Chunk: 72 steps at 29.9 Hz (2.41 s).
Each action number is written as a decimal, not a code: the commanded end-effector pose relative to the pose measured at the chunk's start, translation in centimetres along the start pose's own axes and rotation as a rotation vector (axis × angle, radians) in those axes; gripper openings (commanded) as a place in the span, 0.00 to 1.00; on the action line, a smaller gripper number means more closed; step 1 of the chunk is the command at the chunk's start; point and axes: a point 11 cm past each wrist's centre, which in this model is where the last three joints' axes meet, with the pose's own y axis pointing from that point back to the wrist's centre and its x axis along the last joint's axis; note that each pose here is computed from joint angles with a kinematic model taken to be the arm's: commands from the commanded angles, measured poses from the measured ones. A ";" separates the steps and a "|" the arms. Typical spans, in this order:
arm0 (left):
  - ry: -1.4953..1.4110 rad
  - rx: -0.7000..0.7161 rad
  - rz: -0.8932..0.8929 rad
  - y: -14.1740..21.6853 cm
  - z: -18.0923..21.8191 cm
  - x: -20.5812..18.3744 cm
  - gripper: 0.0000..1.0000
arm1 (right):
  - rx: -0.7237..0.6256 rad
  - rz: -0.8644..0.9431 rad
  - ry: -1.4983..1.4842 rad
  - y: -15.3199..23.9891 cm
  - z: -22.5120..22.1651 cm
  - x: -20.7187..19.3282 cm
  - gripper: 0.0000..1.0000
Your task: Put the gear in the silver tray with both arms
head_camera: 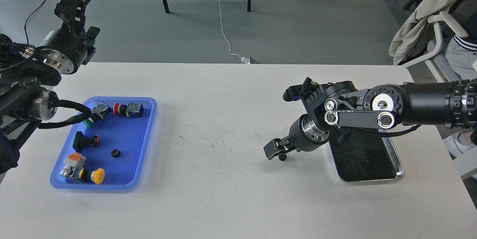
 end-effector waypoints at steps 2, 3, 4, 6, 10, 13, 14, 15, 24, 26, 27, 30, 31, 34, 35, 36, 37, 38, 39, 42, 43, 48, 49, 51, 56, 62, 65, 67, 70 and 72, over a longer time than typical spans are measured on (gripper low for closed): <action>0.002 0.000 0.001 0.0 0.0 0.0 0.98 | -0.018 -0.007 0.023 -1.0 -0.1 -0.2 0.88; 0.000 -0.002 0.002 0.0 0.1 0.1 0.98 | -0.019 -0.008 0.024 -1.1 -0.1 -0.2 0.88; 0.002 -0.002 0.001 0.0 0.1 0.0 0.98 | -0.018 -0.007 0.026 -1.2 -0.3 -0.1 0.86; 0.000 -0.002 0.002 0.0 0.1 0.1 0.98 | -0.020 -0.010 0.027 -1.6 -0.5 -0.1 0.83; 0.000 -0.003 0.004 0.0 0.1 0.1 0.98 | -0.023 -0.006 0.029 -2.0 -0.7 0.0 0.73; 0.000 -0.002 0.005 0.0 0.0 0.2 0.98 | -0.023 -0.007 0.035 -2.2 -0.8 0.0 0.57; -0.001 -0.001 0.006 0.0 0.0 0.2 0.98 | -0.026 -0.004 0.034 -2.2 -0.7 0.1 0.53; -0.001 -0.001 0.006 0.0 0.0 0.2 0.98 | -0.033 0.000 0.043 -2.2 -0.6 0.2 0.49; -0.002 0.002 0.011 0.0 -0.1 0.4 0.98 | -0.046 0.005 0.064 -2.2 -0.2 0.3 0.09; -0.003 0.005 0.015 0.0 -0.2 0.5 0.98 | -0.039 0.005 0.062 -2.2 -0.2 0.3 0.04; -0.003 0.005 0.015 0.0 -0.2 0.5 0.98 | -0.035 0.005 0.062 -2.2 -0.3 0.3 0.02; -0.005 0.005 0.015 0.0 -0.2 0.6 0.98 | -0.023 0.014 0.056 -2.0 -0.6 0.7 0.01; -0.006 0.006 0.017 0.0 -0.2 0.7 0.98 | -0.019 0.023 0.054 -1.7 -0.7 1.0 0.01; -0.009 0.011 0.026 0.0 -0.4 1.1 0.98 | 0.006 0.094 0.025 0.9 -0.7 3.3 0.01; -0.009 0.012 0.026 0.0 -0.4 1.1 0.98 | 0.012 0.138 0.003 2.6 -0.1 4.5 0.01; -0.008 0.012 0.027 0.0 -0.4 1.0 0.98 | 0.016 0.171 -0.012 4.1 0.5 5.3 0.01; -0.008 0.012 0.027 0.0 -0.4 1.0 0.98 | 0.027 0.200 -0.021 5.6 0.8 5.9 0.01; -0.008 0.012 0.027 0.0 -0.4 1.0 0.98 | 0.031 0.225 -0.031 7.0 1.2 6.3 0.01; -0.007 0.012 0.026 0.0 -0.4 1.0 0.98 | 0.032 0.265 -0.052 9.0 2.3 6.8 0.01; -0.007 0.012 0.025 0.0 -0.4 0.9 0.98 | 0.011 0.384 -0.146 14.6 6.9 7.5 0.02; -0.008 0.013 0.022 0.0 -0.5 0.9 0.98 | -0.007 0.418 -0.188 16.0 9.0 7.3 0.02; -0.011 0.017 0.019 0.0 -0.6 0.8 0.98 | -0.105 0.443 -0.392 16.4 18.6 3.2 0.02; -0.009 0.019 0.017 0.0 -0.6 0.7 0.98 | -0.117 0.419 -0.421 15.2 19.8 2.1 0.02; -0.003 0.019 0.014 -0.1 -0.7 0.4 0.98 | -0.117 0.394 -0.481 13.3 21.3 0.5 0.02; -0.005 0.016 0.011 -0.3 -0.5 0.2 0.98 | -0.102 0.307 -0.512 9.0 21.5 -2.6 0.02; -0.006 0.011 0.012 -0.4 -0.2 0.3 0.98 | -0.067 0.221 -0.487 5.1 19.3 -3.9 0.02; -0.005 0.010 0.010 -0.4 -0.2 0.3 0.98 | -0.072 0.217 -0.466 4.3 18.8 -3.4 0.02; -0.006 0.009 0.009 -0.3 -0.2 0.3 0.98 | -0.079 0.215 -0.459 3.9 18.7 -3.1 0.02; -0.006 0.005 0.012 -0.4 0.0 0.4 0.98 | -0.084 0.219 -0.461 3.9 18.8 -3.0 0.02; -0.007 0.004 0.013 -0.4 0.1 0.5 0.98 | -0.085 0.221 -0.461 4.0 18.8 -2.9 0.03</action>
